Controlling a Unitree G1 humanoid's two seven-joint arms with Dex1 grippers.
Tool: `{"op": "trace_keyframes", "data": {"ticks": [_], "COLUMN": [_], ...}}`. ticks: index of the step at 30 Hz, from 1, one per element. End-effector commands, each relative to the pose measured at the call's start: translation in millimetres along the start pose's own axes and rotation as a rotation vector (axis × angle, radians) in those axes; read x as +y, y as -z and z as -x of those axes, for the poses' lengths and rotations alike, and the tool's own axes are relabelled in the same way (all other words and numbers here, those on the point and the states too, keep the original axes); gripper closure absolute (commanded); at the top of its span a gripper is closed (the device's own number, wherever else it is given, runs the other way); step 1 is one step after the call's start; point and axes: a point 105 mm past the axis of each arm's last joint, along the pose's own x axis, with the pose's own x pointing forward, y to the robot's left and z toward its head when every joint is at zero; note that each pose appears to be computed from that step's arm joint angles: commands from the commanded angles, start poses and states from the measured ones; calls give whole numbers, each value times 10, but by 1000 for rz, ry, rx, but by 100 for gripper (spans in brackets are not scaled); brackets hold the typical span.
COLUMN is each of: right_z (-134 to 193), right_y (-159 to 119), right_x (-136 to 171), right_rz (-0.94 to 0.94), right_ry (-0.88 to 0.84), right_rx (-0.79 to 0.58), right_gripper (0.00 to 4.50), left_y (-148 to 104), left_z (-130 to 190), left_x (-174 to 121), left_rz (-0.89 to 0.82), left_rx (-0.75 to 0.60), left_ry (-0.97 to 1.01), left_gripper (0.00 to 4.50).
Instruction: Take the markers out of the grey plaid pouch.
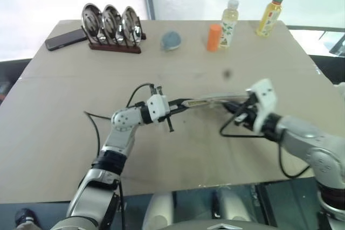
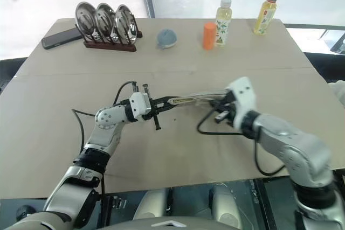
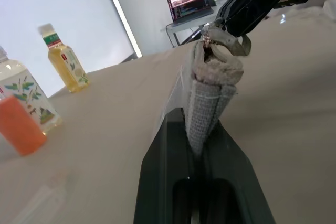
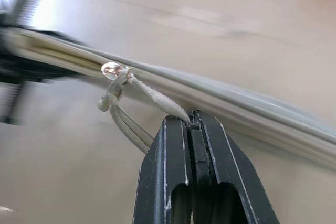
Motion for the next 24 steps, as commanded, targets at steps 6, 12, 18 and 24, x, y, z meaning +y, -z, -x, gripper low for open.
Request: {"op": "trace_keyframes", "data": {"ticks": [6, 12, 18, 24], "right_z": [729, 799, 853, 692], "right_y": [-194, -102, -248, -382], "right_x": [-490, -263, 17, 192], "right_rz": [130, 228, 250, 184], "right_ry": [240, 114, -10, -101], "right_rx": [84, 173, 108, 20], "right_gripper": [442, 418, 256, 437], "left_y": [-297, 19, 123, 82], "left_z": [82, 181, 253, 206], "left_x": [-56, -258, -375, -358], "left_rz": [263, 322, 358, 316], "left_rx": [-116, -28, -7, -24], "left_ry": [-39, -76, -95, -94], "left_gripper": [450, 450, 450, 450]}}
